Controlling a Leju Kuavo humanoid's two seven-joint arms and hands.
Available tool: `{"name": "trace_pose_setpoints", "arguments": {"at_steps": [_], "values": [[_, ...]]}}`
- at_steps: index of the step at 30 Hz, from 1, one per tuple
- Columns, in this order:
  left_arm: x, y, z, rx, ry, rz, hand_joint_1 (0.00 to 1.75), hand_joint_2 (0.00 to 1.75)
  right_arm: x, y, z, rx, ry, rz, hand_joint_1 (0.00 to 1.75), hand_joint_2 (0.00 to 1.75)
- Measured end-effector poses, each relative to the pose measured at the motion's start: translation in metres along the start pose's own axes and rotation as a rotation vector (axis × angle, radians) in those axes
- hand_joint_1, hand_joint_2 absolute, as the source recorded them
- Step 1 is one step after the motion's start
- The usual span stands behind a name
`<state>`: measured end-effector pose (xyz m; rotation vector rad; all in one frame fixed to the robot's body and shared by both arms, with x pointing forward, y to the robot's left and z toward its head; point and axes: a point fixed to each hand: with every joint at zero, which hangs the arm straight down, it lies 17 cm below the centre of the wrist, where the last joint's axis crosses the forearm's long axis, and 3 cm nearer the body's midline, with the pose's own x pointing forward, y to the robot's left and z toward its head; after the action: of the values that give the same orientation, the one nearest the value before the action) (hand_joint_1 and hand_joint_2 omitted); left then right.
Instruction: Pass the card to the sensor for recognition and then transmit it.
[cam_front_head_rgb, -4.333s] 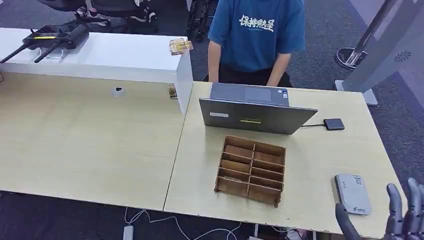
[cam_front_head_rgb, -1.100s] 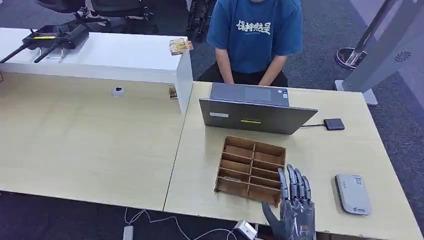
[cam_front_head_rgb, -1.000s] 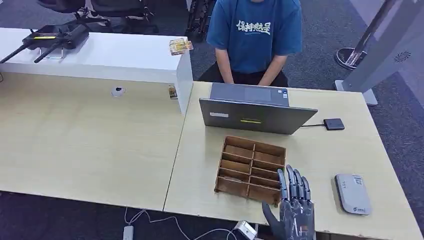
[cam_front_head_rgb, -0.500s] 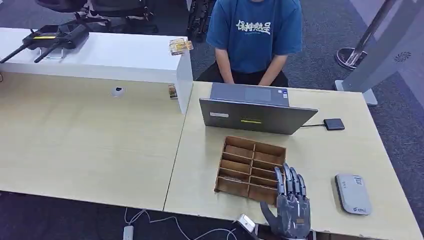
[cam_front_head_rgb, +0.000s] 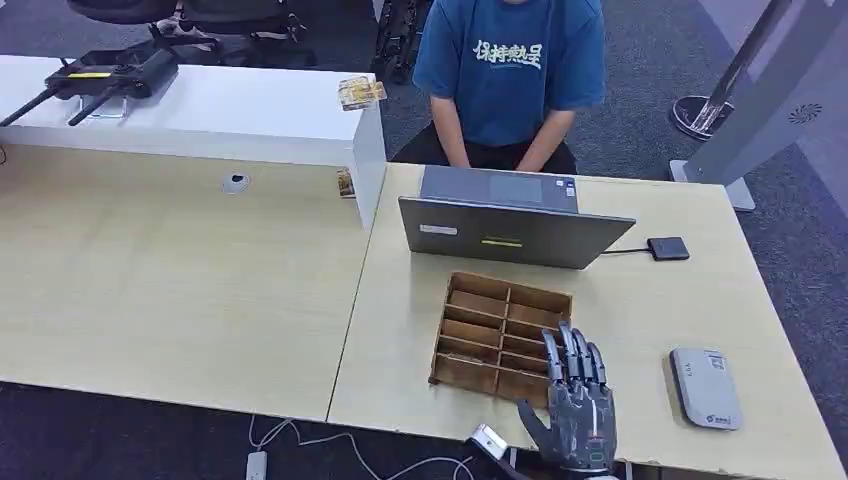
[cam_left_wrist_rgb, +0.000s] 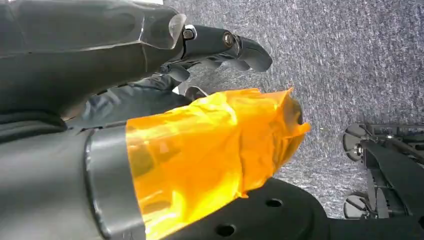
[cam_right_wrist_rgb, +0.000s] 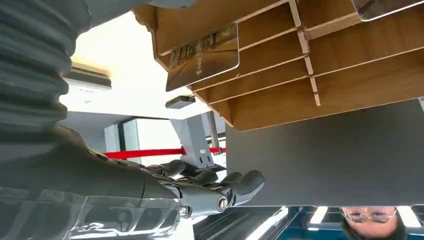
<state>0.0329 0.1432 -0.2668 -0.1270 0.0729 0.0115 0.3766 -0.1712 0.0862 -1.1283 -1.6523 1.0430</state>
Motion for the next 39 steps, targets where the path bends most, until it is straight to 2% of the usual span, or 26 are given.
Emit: {"name": "trace_pose_setpoints", "arguments": {"at_steps": [4, 11, 17, 32, 35, 39], "values": [[0.000, 0.000, 0.000, -0.001, 0.000, 0.002, 0.00, 0.00, -0.005, 0.006, 0.002, 0.035, 0.025, -0.012, 0.00, 1.75], [0.001, 0.001, 0.000, 0.005, -0.005, 0.021, 0.00, 0.00, -0.028, 0.027, 0.016, 0.183, 0.115, -0.114, 0.00, 1.75], [0.003, 0.001, 0.000, 0.003, -0.013, 0.033, 0.00, 0.00, -0.027, 0.024, 0.028, 0.219, 0.123, -0.173, 0.00, 1.75], [0.003, 0.000, 0.000, 0.001, -0.013, 0.035, 0.00, 0.00, -0.013, 0.004, 0.024, 0.163, 0.056, -0.161, 0.00, 1.75], [0.003, -0.001, 0.000, -0.003, -0.013, 0.024, 0.00, 0.00, 0.002, -0.013, 0.005, 0.067, 0.013, -0.143, 0.00, 1.75], [0.003, -0.001, 0.000, -0.003, -0.013, 0.020, 0.00, 0.00, 0.008, -0.015, -0.002, 0.042, 0.004, -0.142, 0.00, 1.75]]}}
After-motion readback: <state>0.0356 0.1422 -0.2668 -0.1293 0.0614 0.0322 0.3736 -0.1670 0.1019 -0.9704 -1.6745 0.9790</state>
